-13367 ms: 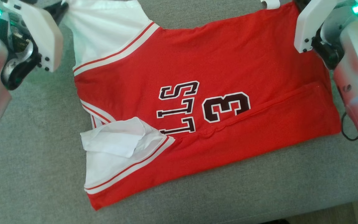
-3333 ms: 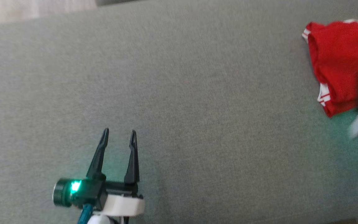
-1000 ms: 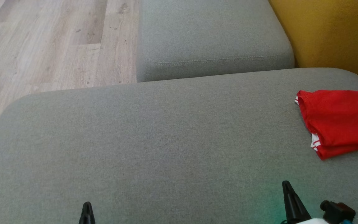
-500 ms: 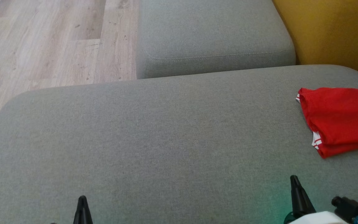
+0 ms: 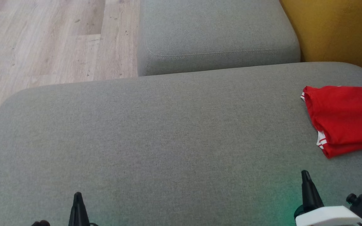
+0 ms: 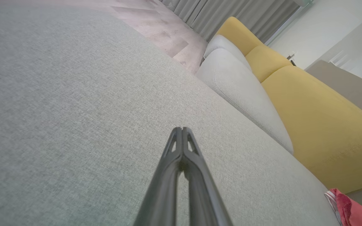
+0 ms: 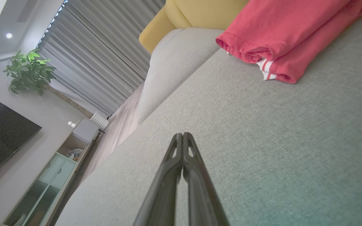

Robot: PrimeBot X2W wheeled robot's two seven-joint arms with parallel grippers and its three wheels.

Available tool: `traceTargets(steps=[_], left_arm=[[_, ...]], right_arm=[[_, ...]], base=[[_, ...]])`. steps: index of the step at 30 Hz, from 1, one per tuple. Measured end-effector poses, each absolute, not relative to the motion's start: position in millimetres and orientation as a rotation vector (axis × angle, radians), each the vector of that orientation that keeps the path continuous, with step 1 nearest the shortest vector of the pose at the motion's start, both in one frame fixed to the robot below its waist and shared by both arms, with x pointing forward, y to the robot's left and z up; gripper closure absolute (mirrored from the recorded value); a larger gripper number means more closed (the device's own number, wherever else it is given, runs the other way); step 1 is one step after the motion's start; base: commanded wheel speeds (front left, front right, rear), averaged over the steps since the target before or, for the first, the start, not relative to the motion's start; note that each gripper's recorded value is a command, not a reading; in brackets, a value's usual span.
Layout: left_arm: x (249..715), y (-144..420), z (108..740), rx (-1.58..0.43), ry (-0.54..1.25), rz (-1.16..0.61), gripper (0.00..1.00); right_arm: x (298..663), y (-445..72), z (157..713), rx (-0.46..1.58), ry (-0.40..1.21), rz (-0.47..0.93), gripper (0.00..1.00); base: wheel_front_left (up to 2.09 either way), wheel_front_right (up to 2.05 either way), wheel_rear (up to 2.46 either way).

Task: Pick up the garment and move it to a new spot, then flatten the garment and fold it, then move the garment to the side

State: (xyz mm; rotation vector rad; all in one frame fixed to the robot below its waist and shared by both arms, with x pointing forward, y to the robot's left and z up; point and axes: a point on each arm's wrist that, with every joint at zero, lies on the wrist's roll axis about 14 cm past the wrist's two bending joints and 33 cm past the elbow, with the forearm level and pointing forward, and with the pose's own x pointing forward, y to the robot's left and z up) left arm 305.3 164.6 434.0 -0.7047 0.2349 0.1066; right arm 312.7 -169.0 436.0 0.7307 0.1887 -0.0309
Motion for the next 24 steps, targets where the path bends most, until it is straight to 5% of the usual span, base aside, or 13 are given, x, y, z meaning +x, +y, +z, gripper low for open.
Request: traceTargets(steps=[24], left_arm=[[328,172,442,-0.995,0.222,0.121,1.00]], right_arm=[[335,-181,449,1.009,0.154,-0.079,1.00]], base=[[0.00,0.00,0.00]])
